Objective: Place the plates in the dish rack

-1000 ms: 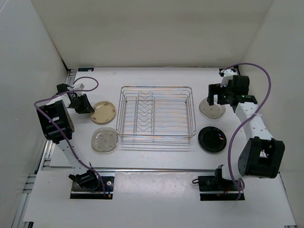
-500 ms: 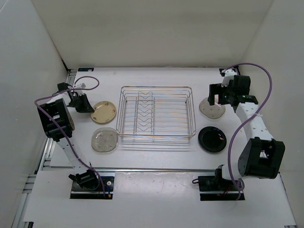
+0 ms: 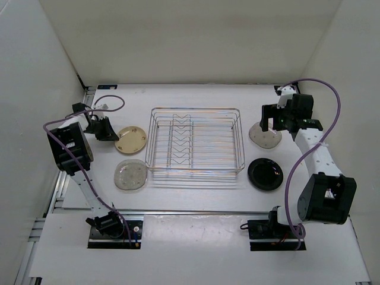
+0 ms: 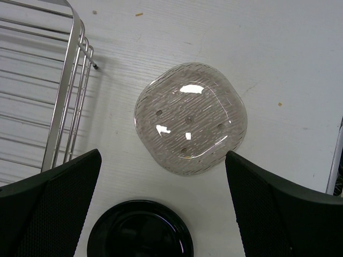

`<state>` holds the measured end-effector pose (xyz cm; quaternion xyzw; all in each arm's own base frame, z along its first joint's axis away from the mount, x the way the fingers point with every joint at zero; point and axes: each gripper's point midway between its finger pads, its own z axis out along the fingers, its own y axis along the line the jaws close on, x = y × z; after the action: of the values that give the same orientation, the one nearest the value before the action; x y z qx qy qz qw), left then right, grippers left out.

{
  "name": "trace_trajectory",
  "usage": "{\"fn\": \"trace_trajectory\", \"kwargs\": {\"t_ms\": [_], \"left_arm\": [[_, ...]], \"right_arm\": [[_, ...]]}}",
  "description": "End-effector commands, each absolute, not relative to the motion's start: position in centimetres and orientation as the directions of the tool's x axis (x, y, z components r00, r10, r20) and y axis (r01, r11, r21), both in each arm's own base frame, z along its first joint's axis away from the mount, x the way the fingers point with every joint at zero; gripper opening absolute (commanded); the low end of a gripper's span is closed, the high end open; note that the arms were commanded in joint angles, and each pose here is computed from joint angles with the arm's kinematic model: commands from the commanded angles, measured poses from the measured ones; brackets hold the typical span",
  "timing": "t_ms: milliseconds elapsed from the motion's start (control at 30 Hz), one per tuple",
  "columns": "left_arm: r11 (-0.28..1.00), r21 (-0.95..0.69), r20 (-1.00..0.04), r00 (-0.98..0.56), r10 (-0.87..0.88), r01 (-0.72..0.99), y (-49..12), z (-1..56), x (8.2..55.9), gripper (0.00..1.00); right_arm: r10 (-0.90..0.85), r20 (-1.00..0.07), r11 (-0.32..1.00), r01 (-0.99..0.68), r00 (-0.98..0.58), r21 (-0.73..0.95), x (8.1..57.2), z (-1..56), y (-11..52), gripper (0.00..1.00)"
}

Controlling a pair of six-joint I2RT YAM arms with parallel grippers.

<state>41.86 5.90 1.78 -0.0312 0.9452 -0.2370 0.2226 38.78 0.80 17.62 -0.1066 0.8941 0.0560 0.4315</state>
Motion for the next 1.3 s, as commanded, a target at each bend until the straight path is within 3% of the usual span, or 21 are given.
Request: {"fn": "trace_trajectory", "kwargs": {"t_ms": [0,267,433,600,800,933,1267], "left_arm": [[0.911,-0.406,-0.459,-0.878,-0.134,0.073,7.6,4.1,42.6,0.10],[0.969,-0.233,-0.639,-0.763,-0.092,0.078,11.6,15.3,46.5,0.10],[0.993,0.021,-0.766,-0.637,0.089,0.115,12.0,24.7,48.8,0.10],[0.953,0.254,-0.802,-0.515,0.302,0.164,8.4,31.6,49.8,0.10],[0.806,0.527,-0.730,-0.342,0.592,0.270,0.2,36.8,49.1,0.10],[0.642,0.699,-0.592,-0.250,0.766,0.314,-4.3,37.4,48.4,0.10],[0.290,0.886,-0.310,-0.002,0.951,0.363,-15.2,38.5,46.8,0.10]], "right_arm": [[-0.147,-0.815,0.973,-0.232,-0.560,-0.016,39.1,19.2,0.2,1.00],[-0.147,-0.815,0.973,-0.232,-0.560,-0.016,39.1,19.2,0.2,1.00],[-0.146,-0.816,0.971,-0.239,-0.559,-0.011,39.0,19.3,0.4,1.00],[-0.146,-0.817,0.969,-0.246,-0.557,-0.006,39.0,19.3,0.5,1.00],[-0.146,-0.817,0.969,-0.246,-0.557,-0.005,39.0,19.3,0.5,1.00],[-0.146,-0.817,0.969,-0.246,-0.557,-0.005,39.0,19.3,0.5,1.00],[-0.144,-0.808,0.967,-0.253,-0.571,0.006,39.2,18.6,0.7,1.00]]}}
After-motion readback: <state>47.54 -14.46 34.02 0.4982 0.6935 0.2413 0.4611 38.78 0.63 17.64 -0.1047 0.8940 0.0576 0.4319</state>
